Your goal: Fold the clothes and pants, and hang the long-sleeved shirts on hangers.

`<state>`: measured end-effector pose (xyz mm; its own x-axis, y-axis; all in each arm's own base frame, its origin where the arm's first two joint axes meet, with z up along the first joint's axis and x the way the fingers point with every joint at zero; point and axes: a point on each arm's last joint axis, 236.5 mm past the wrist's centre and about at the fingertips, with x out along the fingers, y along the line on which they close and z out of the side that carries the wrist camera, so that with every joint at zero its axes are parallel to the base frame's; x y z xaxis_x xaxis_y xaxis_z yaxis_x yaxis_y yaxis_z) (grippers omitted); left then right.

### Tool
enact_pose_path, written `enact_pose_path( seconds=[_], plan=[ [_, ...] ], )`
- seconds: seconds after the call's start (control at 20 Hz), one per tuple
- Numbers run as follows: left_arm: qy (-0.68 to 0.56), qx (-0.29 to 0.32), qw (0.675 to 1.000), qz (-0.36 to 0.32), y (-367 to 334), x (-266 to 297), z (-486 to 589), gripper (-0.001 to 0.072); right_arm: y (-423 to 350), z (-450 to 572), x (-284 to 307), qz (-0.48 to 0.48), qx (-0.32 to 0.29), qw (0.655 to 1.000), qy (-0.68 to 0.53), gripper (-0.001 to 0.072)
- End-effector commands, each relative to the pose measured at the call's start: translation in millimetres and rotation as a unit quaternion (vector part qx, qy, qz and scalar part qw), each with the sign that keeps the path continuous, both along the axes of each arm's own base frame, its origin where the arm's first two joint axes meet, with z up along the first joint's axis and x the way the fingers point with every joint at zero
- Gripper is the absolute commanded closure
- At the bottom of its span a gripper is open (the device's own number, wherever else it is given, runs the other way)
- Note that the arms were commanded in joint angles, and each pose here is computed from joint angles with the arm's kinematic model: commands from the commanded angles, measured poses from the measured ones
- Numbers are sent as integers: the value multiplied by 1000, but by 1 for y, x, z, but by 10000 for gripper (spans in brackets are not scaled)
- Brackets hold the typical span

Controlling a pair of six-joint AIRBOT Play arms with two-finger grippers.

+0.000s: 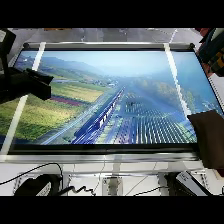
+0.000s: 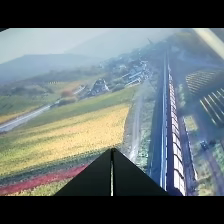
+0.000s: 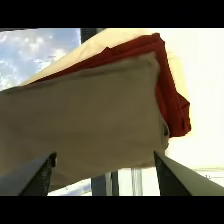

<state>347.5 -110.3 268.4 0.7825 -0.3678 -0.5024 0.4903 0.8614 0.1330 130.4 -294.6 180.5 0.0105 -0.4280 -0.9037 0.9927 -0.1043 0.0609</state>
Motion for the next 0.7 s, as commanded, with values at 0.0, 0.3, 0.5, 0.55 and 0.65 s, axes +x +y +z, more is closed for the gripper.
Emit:
enact_pose_path(
  seconds=[0.0,0.3,0.5,0.55,0.65],
  plan=[
    [-1,0,1000,1,1,0,0,692,3,-1,-2,-8,6,1000,-3,113],
    [-1,0,1000,1,1,0,0,692,21,3,65,156,2,986,-51,697],
    [-1,0,1000,1,1,0,0,692,73,15,151,346,-42,935,-61,698],
    [-1,0,1000,1,1,0,0,692,94,17,171,399,-51,914,-58,698],
    [-1,0,1000,1,1,0,0,692,145,20,202,500,-69,862,-41,698]
  ],
)
